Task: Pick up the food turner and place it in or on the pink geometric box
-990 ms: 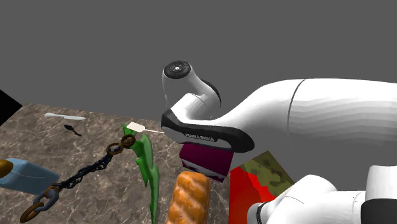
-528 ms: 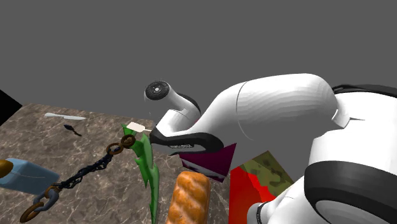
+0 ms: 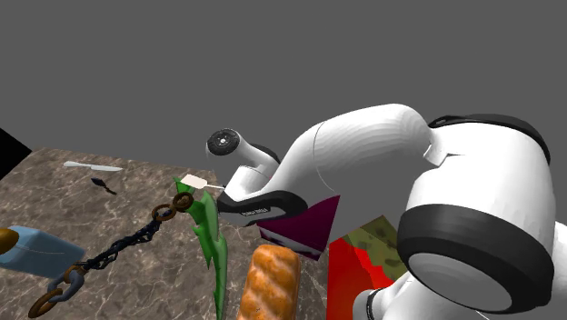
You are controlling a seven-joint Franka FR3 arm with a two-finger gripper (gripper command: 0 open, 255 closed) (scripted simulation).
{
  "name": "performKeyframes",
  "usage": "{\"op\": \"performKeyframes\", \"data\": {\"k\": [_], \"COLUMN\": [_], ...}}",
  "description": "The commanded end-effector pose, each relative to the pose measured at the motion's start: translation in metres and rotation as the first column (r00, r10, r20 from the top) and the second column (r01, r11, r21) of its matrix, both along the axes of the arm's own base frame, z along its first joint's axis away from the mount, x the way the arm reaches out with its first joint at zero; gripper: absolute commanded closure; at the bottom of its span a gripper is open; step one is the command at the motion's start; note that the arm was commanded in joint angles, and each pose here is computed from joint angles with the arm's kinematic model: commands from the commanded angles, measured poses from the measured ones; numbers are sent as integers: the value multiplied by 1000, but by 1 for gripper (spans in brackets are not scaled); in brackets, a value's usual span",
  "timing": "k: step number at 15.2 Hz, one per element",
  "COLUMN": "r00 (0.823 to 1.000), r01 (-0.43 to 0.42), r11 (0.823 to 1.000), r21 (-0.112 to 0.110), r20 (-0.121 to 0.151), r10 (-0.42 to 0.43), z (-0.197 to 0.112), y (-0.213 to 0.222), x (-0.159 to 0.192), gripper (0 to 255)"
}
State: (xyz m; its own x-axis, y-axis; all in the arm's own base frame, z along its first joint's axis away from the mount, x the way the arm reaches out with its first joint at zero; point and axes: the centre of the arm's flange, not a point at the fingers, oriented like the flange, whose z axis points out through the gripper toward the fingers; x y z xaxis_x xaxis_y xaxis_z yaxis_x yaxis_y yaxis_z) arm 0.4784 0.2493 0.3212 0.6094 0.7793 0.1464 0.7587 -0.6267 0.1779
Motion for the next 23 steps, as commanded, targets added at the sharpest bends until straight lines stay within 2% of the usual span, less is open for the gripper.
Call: {"op": "performKeyframes", "data": {"k": [1, 7, 8, 17, 23], "r00": [1000, 1000, 1000, 1000, 1000], "r01": [0, 0, 0, 0, 0], "r11": [1000, 1000, 1000, 1000, 1000], "r21": [0, 0, 0, 0, 0], "r20": [0, 0, 0, 0, 0], "r10": [0, 0, 0, 0, 0], "z": [-5, -5, -5, -5, 27], "y": [0, 0, 0, 0, 0], "x": [2, 2, 2, 2, 2], "gripper": [0, 0, 255, 255, 255]}}
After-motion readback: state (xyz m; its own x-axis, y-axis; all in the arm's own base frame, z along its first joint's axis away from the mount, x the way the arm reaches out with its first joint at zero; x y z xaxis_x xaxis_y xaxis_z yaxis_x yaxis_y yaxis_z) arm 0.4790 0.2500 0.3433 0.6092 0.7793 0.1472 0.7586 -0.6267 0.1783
